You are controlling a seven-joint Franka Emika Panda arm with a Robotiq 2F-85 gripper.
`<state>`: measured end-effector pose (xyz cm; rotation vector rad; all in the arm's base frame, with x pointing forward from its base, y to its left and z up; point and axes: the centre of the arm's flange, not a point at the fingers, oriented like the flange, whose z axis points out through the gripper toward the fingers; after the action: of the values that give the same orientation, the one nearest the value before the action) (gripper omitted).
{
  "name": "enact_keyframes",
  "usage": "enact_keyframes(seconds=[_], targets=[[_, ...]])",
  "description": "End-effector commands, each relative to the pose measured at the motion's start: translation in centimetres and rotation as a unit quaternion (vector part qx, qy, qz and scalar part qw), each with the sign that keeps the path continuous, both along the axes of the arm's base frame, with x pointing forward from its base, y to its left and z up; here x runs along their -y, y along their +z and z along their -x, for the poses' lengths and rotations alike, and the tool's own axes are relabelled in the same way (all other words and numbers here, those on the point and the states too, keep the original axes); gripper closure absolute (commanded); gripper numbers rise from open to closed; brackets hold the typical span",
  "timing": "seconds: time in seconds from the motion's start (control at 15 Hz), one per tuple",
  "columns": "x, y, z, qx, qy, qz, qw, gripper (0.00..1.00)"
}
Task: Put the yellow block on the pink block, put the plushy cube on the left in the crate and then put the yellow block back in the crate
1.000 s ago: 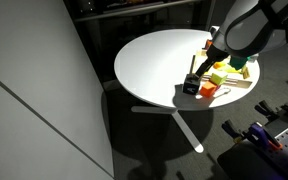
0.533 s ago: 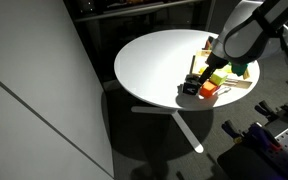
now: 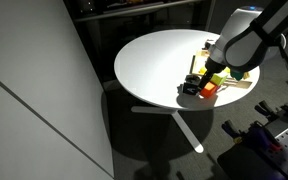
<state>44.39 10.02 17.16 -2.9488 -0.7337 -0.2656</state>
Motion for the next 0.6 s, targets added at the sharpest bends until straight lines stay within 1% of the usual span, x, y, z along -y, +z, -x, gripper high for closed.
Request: enact_keyframes(seconds=[0.0, 0.27, 0.33, 0.53], targets=[[-0.12, -0.59, -1.17, 0.013, 0.008, 0.002, 0.9999, 0.00], [-0.11, -0.80, -1.41, 0.020, 0.011, 0.004, 0.9997, 0.00], [-0.13, -0.68, -0.80, 0.012, 0.017, 0.004, 0.9998, 0.00], [-0.18, -0.83, -0.74, 0.011, 0.020, 0.004, 0.9997, 0.00]])
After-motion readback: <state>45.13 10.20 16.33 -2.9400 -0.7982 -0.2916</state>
